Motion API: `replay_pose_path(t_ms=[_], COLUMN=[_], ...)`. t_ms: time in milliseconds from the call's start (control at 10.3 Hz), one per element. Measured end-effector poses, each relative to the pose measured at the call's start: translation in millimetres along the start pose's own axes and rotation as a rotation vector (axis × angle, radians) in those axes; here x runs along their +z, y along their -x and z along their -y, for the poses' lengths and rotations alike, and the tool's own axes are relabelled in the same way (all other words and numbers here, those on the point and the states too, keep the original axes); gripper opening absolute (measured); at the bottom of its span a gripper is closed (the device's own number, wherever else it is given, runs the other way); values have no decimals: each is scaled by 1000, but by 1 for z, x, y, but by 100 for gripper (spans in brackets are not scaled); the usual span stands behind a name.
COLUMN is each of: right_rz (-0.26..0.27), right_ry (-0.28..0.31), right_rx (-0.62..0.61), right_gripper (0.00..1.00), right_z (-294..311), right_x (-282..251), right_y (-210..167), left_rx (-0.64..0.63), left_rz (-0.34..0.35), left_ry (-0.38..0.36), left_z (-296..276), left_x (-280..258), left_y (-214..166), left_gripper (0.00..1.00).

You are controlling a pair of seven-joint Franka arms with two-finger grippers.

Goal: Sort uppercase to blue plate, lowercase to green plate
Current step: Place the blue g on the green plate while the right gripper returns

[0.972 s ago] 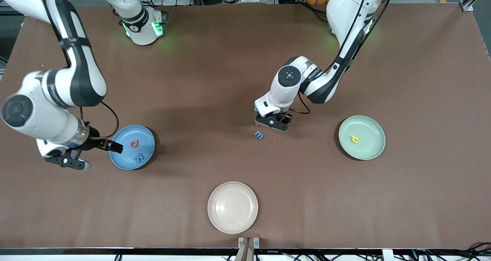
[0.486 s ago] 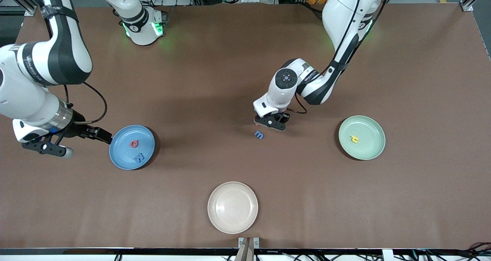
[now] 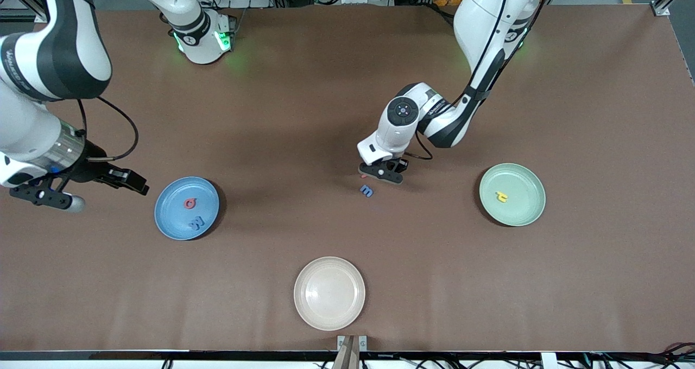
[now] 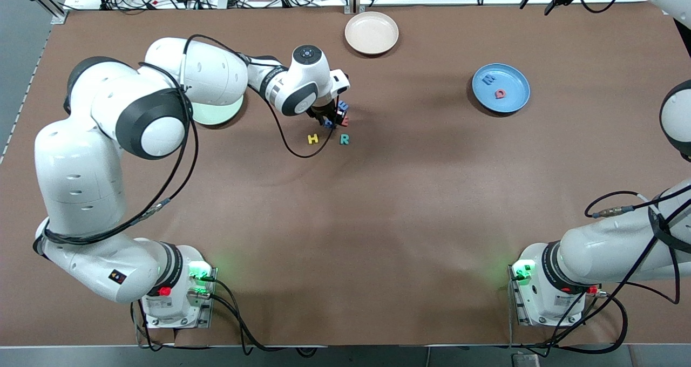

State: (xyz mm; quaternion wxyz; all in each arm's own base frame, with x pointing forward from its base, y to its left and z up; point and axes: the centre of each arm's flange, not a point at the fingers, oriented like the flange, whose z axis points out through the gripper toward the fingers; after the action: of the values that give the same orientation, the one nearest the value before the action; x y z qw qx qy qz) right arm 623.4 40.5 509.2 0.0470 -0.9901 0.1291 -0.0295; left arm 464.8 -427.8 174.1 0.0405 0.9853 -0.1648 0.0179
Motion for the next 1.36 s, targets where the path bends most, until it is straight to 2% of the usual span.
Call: replay_pose_path(t_ms=[97,292,389,486,583,680,972,1166,1263,1361], right_rz=[1,-4,-7,-8,-5,1,0,-13,5,31], right_ry=[-2,-14,-26,-33,-35,-36,-44,-64,-61,-52], right_rx=[-1,-3,-2,4,17,33,80,97,85,51], right_gripper=[45,15,2,2,12,15,17,23,27,40], right_z=[1,5,11,24,41,57,84,120,150,181], right_x=[-9,-24,-31,-37,-37,-32,-22,-2,17,38], right_y=[0,0,0,4,8,12,13,18,30,46], left_rx=[-1,-2,-1,0,0,0,-3,8,22,44], left_rz=[0,0,-4,-5,-3,-3,4,61,91,111], left_ry=[-1,-3,-3,-3,-4,-4,-25,-70,-86,-91], left_z=[1,2,3,3,4,5,36,109,158,211], left_x=[0,0,-3,-4,-2,-2,-15,-51,-72,-91], left_y=[0,-1,-2,-2,-1,-2,-16,-36,-43,-46], left_gripper=[46,40,28,27,27,27,27,27,27,27])
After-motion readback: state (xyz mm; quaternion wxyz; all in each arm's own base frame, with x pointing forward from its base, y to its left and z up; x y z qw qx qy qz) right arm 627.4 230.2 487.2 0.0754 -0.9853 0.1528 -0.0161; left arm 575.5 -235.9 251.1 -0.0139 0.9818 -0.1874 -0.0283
